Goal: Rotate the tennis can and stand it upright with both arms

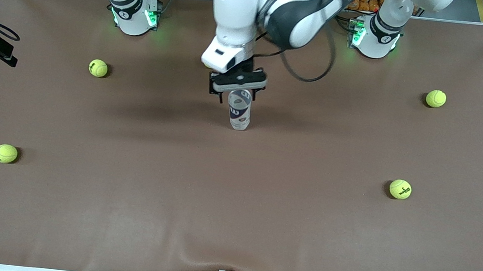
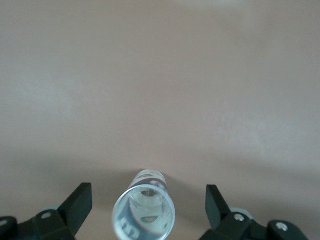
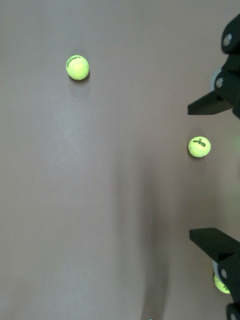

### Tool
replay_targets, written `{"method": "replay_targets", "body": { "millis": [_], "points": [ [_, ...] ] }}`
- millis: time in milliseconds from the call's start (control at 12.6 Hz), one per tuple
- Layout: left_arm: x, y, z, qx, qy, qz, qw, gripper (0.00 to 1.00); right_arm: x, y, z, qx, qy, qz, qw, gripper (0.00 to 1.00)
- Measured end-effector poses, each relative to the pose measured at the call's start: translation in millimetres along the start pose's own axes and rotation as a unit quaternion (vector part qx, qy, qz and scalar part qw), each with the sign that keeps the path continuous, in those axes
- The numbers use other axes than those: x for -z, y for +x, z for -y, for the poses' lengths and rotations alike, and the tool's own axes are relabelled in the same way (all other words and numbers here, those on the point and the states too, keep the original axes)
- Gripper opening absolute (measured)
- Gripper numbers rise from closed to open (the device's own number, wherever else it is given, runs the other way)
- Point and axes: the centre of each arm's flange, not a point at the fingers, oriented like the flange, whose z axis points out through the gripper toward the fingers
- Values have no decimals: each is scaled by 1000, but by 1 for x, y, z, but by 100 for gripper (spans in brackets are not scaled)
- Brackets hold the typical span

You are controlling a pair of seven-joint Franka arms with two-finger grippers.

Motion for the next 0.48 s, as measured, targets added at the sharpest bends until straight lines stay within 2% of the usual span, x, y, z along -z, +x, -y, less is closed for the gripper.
{"method": "replay_targets", "body": {
  "millis": [238, 477],
  "points": [
    [43, 63, 57, 38, 24, 5, 999, 100, 0, 0, 1, 0, 0, -1, 1000, 100],
    [57, 133, 127, 23, 43, 42, 998, 100, 0, 0, 1, 1, 0, -1, 1000, 100]
  ]
}}
